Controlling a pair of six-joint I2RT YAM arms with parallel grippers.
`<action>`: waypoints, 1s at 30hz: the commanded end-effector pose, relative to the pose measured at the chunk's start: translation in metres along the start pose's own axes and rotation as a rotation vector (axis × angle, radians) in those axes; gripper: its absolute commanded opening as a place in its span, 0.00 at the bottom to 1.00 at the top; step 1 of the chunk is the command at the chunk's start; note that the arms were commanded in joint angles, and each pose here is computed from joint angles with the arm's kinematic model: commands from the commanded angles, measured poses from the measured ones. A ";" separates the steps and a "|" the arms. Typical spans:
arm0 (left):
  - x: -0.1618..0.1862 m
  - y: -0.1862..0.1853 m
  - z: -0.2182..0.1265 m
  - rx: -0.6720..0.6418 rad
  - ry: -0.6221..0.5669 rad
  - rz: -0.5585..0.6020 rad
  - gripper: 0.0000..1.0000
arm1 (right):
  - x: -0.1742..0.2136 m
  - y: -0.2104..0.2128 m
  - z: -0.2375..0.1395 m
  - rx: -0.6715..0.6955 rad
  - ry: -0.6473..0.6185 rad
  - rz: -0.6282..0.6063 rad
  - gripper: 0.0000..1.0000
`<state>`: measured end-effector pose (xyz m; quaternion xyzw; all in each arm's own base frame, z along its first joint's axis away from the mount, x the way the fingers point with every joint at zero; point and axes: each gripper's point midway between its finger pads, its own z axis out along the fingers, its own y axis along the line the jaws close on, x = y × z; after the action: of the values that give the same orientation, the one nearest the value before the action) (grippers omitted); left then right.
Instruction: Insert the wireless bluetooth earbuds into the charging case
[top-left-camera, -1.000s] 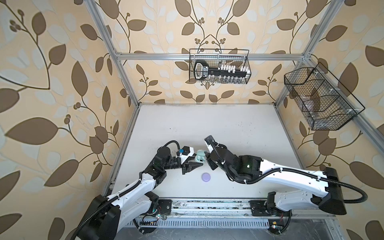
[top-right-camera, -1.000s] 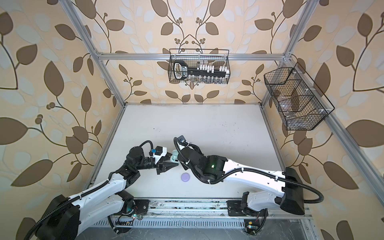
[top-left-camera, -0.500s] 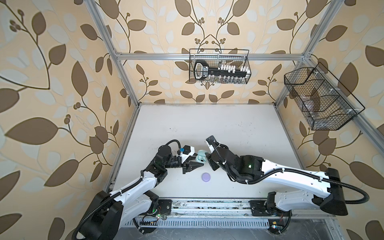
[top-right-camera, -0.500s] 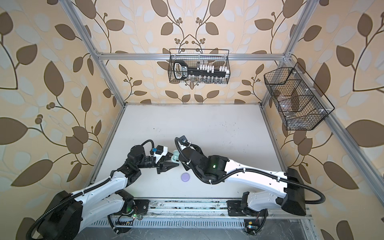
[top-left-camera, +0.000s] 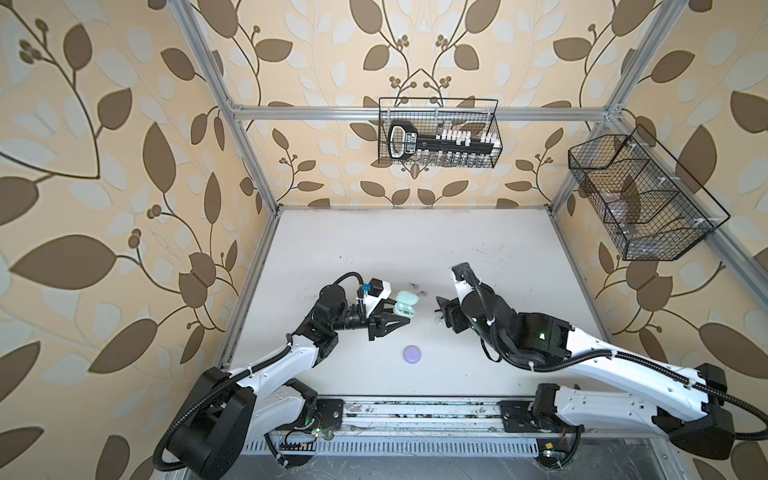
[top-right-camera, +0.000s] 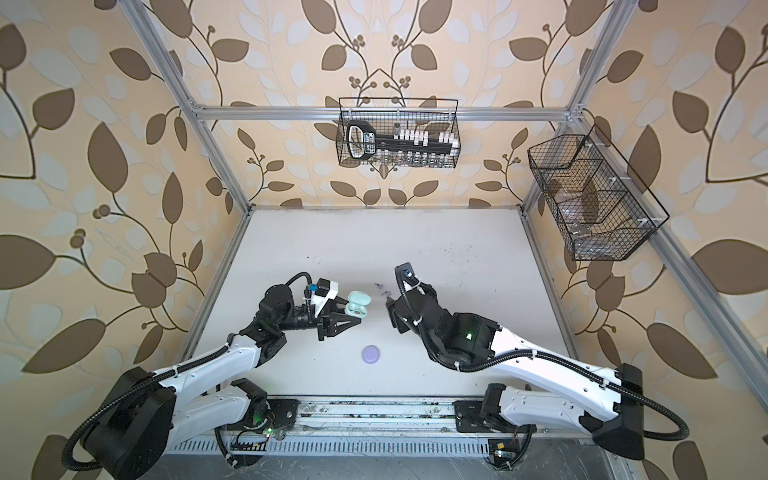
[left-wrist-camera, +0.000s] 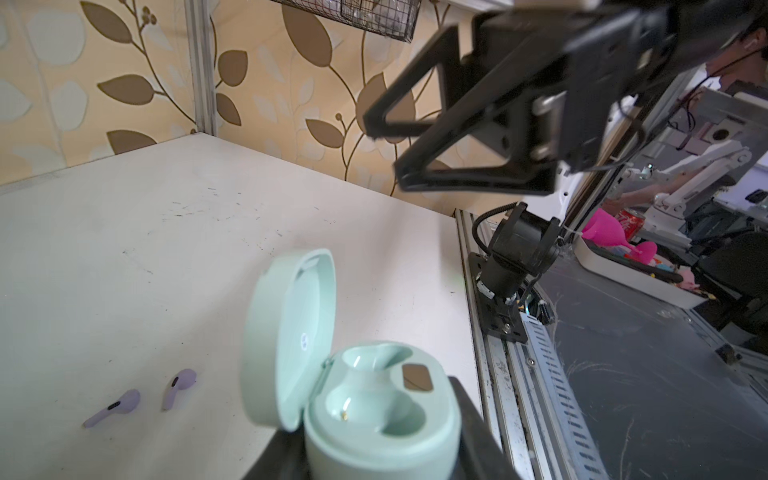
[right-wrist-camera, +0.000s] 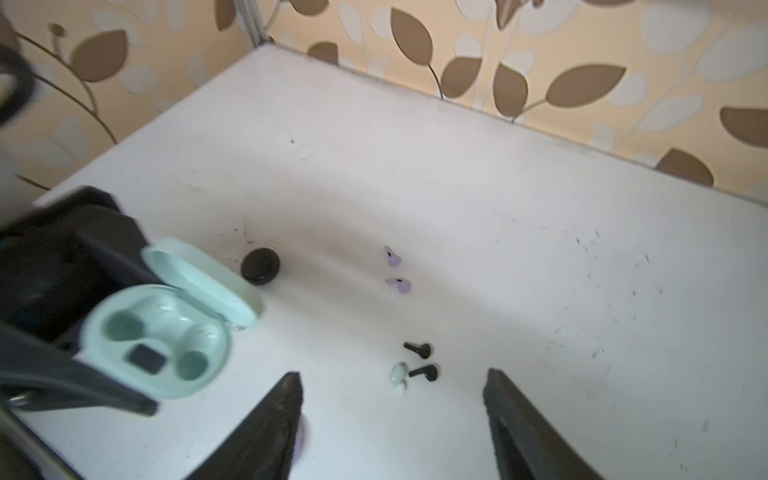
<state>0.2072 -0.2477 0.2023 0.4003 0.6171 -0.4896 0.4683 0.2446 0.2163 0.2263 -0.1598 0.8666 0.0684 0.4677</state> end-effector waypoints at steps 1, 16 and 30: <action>-0.028 0.016 -0.011 -0.090 -0.097 0.048 0.00 | 0.064 -0.002 0.031 -0.005 0.218 -0.006 0.61; -0.032 0.015 -0.020 -0.139 -0.134 0.078 0.00 | 0.129 0.022 0.099 -0.052 0.596 0.115 0.50; -0.031 0.012 -0.022 -0.138 -0.134 0.097 0.00 | 0.148 0.021 0.130 -0.063 0.700 0.162 0.41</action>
<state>0.2244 -0.2267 0.2180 0.3538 0.6210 -0.4551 0.5311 0.2585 0.2291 0.0274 -0.1187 0.9825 0.0596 0.1309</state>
